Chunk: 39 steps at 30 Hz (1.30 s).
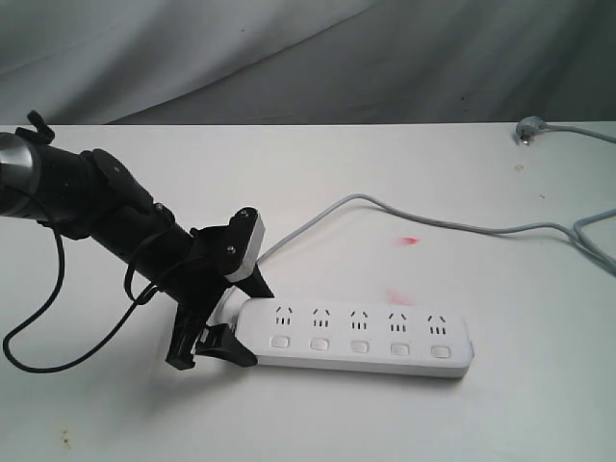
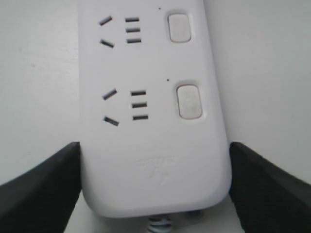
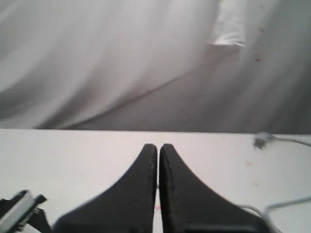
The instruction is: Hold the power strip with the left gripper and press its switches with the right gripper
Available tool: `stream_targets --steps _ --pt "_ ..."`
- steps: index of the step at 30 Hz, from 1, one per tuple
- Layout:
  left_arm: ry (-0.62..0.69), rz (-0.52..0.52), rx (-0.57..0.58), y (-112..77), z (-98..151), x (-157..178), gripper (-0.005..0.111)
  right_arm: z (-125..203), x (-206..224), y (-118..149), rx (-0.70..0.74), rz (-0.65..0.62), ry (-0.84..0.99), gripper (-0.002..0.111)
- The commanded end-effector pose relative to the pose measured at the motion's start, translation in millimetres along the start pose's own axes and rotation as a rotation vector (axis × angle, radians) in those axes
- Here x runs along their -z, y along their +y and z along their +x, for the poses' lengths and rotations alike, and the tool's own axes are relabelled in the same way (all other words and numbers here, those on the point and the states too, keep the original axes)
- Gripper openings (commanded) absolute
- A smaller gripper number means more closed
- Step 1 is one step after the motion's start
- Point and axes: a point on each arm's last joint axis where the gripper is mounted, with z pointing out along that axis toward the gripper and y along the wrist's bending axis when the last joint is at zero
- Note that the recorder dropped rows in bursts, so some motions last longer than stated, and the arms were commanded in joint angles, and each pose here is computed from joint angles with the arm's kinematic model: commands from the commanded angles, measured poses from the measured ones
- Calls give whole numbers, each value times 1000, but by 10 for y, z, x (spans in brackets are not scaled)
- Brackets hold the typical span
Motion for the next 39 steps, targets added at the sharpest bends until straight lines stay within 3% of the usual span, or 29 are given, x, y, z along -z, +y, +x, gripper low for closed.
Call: stream_targets --steps 1,6,13,20,32,39 --pt "23 -26 -21 27 2 -6 0 140 156 -113 27 165 45 2" --pt "23 -26 -21 27 2 -6 0 433 219 -161 61 207 9 2" --pt "23 -26 -21 27 2 -6 0 937 127 -256 1 221 -24 2" --pt "23 -26 -21 27 2 -6 0 1257 58 -351 68 262 -47 2" --pt "23 -26 -21 27 2 -6 0 1853 -66 -459 30 273 -36 2" --pt "23 -26 -21 27 2 -6 0 1894 -54 -513 14 367 -3 2"
